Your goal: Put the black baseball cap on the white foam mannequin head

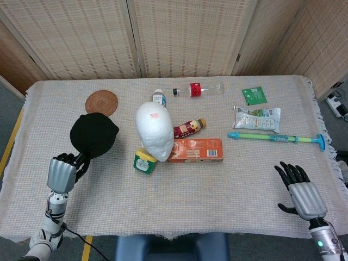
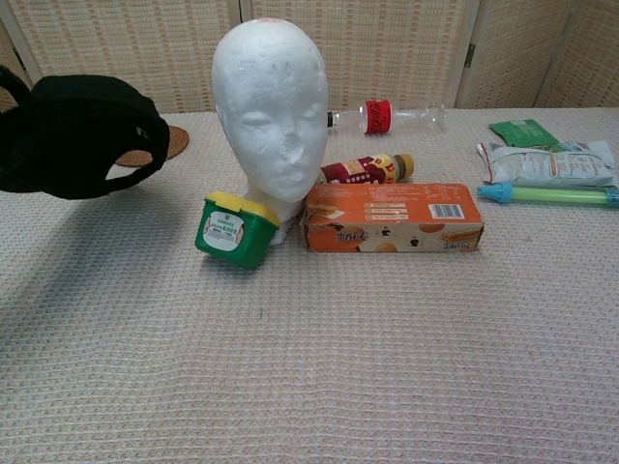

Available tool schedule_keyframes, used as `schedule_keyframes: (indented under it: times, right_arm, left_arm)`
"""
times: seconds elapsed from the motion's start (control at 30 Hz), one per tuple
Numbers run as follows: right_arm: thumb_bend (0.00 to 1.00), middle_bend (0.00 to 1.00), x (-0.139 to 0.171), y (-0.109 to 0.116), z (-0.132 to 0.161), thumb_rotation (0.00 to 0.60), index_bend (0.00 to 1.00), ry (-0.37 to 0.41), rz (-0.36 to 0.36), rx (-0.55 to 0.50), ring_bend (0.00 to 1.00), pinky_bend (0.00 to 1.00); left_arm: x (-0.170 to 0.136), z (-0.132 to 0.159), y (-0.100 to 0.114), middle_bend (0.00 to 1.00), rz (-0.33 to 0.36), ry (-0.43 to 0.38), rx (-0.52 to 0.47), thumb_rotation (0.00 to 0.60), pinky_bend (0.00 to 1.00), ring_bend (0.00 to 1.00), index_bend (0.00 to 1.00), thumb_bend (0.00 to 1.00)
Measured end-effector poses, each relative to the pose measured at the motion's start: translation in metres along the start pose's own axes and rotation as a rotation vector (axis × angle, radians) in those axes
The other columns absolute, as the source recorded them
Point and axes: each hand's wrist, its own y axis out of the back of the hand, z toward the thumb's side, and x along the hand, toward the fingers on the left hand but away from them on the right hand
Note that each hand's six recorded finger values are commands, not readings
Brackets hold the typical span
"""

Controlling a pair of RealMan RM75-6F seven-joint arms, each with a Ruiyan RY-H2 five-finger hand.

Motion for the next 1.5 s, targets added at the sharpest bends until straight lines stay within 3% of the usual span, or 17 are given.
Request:
schedule_keyframes:
  times: [0.33, 0.5, 0.7, 0.93, 1.07, 1.23, 1.3, 1.4, 1.5]
  right_arm:
    - [0.07, 0.0, -0.001, -0.007, 0.003, 0.6, 0.0, 0.004, 0.036, 0.011, 0.0, 0.0]
    - [0.07, 0.0, -0.001, -0.006, 0.003, 0.6, 0.0, 0.001, 0.039, 0.001, 0.0, 0.0]
    - [0.07, 0.0, -0.003, -0.001, -0.002, 0.6, 0.0, -0.012, 0.028, -0.02, 0.0, 0.0]
    - [0.07, 0.0, 0.0, 0.008, -0.004, 0.6, 0.0, -0.005, 0.006, -0.043, 0.0, 0.0]
    - [0.08, 0.0, 0.003, 0.015, -0.006, 0.6, 0.0, -0.001, -0.016, -0.056, 0.0, 0.0]
    - [0.08, 0.0, 0.006, 0.018, -0.006, 0.6, 0.0, 0.005, -0.026, -0.061, 0.0, 0.0]
    - [0.08, 0.0, 0.007, 0.018, -0.006, 0.6, 0.0, 0.008, -0.026, -0.06, 0.0, 0.0]
    - [0.08, 0.0, 0.008, 0.018, -0.006, 0.6, 0.0, 0.007, -0.028, -0.06, 0.0, 0.0]
    - [0.08, 0.0, 0.007, 0.017, -0.006, 0.6, 0.0, 0.005, -0.028, -0.056, 0.0, 0.0]
  left_arm:
    - [0.094, 0.002, 0.029, 1.0, 0.217, -0.086, 0.071, 0.6, 1.0, 0.96, 0.69, 0.6]
    - [0.13, 0.024, 0.036, 1.0, 0.284, -0.132, 0.068, 0.6, 1.0, 0.96, 0.69, 0.6]
    - [0.148, 0.066, 0.039, 1.0, 0.323, -0.196, 0.032, 0.6, 1.0, 0.96, 0.69, 0.6]
    - [0.143, 0.127, 0.033, 1.0, 0.305, -0.32, 0.007, 0.6, 1.0, 0.96, 0.7, 0.6]
    - [0.123, 0.159, 0.02, 1.0, 0.248, -0.395, -0.024, 0.6, 1.0, 0.96, 0.7, 0.6]
    - [0.092, 0.174, 0.005, 1.0, 0.175, -0.435, -0.048, 0.6, 1.0, 0.96, 0.68, 0.58]
    - [0.082, 0.175, -0.002, 1.0, 0.146, -0.435, -0.046, 0.6, 1.0, 0.94, 0.57, 0.47]
    - [0.067, 0.172, -0.009, 0.97, 0.105, -0.43, -0.044, 0.6, 1.0, 0.9, 0.34, 0.3]
    - [0.055, 0.164, -0.014, 0.76, 0.067, -0.405, -0.038, 0.6, 1.0, 0.78, 0.17, 0.22]
